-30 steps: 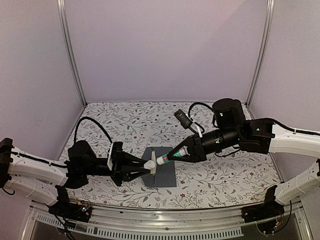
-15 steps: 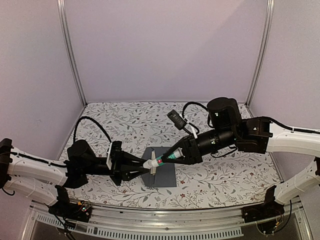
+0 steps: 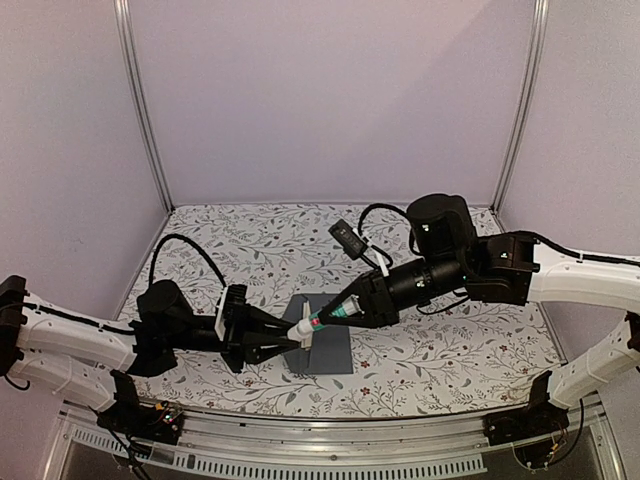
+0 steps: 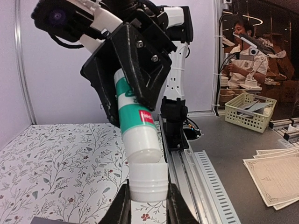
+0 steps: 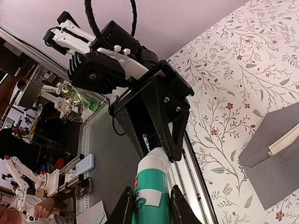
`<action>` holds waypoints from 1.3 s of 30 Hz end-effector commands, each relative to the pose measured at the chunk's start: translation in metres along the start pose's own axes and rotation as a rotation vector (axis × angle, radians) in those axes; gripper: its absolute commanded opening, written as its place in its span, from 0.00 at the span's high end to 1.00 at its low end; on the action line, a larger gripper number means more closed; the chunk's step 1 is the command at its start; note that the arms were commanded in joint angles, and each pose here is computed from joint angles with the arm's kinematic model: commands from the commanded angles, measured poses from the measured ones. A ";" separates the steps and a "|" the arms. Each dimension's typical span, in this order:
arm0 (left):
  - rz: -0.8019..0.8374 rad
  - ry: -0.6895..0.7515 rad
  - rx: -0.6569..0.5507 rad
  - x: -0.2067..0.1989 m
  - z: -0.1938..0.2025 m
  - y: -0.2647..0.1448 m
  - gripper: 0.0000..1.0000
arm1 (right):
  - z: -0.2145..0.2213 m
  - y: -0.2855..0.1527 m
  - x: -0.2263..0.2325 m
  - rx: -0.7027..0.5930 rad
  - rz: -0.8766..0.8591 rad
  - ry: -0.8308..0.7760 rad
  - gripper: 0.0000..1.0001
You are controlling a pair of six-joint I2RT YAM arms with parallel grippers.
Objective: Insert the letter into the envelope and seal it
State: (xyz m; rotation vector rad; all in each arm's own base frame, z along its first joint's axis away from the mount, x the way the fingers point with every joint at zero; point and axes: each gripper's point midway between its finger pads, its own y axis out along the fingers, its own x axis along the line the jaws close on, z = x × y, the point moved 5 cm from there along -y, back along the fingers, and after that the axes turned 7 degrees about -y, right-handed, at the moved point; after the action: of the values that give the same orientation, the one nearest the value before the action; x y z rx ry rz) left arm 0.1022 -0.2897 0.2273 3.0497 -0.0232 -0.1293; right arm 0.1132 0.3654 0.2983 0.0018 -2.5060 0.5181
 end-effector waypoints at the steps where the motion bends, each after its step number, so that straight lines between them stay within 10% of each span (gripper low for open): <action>1: -0.006 -0.003 -0.007 0.003 -0.002 -0.001 0.90 | -0.005 0.001 0.001 -0.009 0.018 -0.021 1.00; 39: -0.059 -0.028 0.002 0.013 0.000 0.003 0.91 | 0.009 0.023 -0.021 0.088 0.150 0.017 1.00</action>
State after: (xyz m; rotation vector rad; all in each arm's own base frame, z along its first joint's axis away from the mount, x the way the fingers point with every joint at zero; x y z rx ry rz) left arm 0.1121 -0.2919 0.2118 3.0992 0.0693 -0.2215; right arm 0.1232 0.3731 0.2788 -0.1357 -2.4718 0.6456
